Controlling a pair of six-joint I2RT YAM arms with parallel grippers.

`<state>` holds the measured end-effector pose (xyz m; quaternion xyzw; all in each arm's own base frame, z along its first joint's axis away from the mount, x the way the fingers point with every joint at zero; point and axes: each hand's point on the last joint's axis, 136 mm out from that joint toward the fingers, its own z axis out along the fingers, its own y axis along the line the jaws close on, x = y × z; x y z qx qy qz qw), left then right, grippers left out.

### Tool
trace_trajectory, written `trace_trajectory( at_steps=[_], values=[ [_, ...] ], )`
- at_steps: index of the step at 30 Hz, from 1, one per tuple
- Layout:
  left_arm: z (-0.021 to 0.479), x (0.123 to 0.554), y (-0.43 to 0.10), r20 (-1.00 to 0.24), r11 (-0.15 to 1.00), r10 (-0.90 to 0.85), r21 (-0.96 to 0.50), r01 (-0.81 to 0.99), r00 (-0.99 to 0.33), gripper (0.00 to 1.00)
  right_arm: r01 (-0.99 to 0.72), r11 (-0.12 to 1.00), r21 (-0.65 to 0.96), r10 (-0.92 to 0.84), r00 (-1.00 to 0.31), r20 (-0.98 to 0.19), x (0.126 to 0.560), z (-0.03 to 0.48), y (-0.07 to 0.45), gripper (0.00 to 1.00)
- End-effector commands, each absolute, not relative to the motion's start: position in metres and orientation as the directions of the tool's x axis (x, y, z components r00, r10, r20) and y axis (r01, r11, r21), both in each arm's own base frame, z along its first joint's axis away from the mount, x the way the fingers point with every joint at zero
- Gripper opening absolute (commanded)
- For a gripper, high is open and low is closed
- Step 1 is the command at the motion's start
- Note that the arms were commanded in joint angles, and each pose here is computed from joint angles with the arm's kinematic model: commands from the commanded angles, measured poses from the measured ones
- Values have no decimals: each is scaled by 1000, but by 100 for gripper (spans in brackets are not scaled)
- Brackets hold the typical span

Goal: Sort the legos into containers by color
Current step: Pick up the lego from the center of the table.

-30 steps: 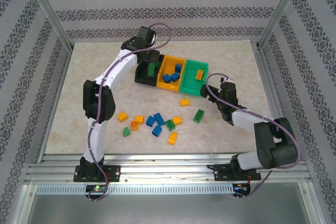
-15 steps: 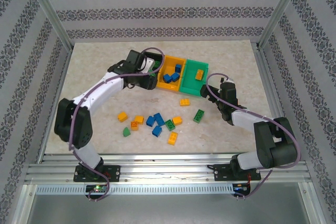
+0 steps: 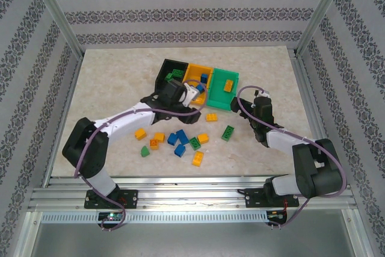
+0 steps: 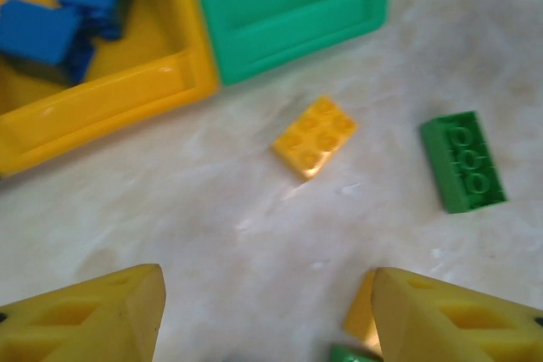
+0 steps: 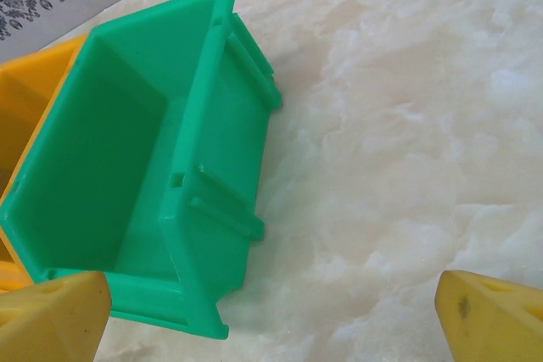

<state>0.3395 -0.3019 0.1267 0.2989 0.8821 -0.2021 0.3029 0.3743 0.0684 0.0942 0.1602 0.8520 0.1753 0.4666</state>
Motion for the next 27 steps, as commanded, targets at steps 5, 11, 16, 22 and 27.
trace_trajectory(
  at_steps=[5,11,16,22,27],
  values=[
    [110,321,-373,-687,656,419,-222,721,-593,65,108,891,442,438,-460,-772,370,111,60,98],
    [87,307,-410,-653,656,438,-237,716,-618,66,121,889,442,446,-447,-775,367,113,54,98],
    [75,302,-423,-630,690,393,-279,668,-669,67,127,889,441,450,-425,-785,363,118,50,98],
    [69,304,-428,-609,735,346,-296,610,-713,69,136,887,441,456,-410,-790,360,120,46,98],
    [64,300,-438,-583,736,343,-320,596,-736,70,139,886,443,458,-417,-785,360,117,46,98]
  ],
)
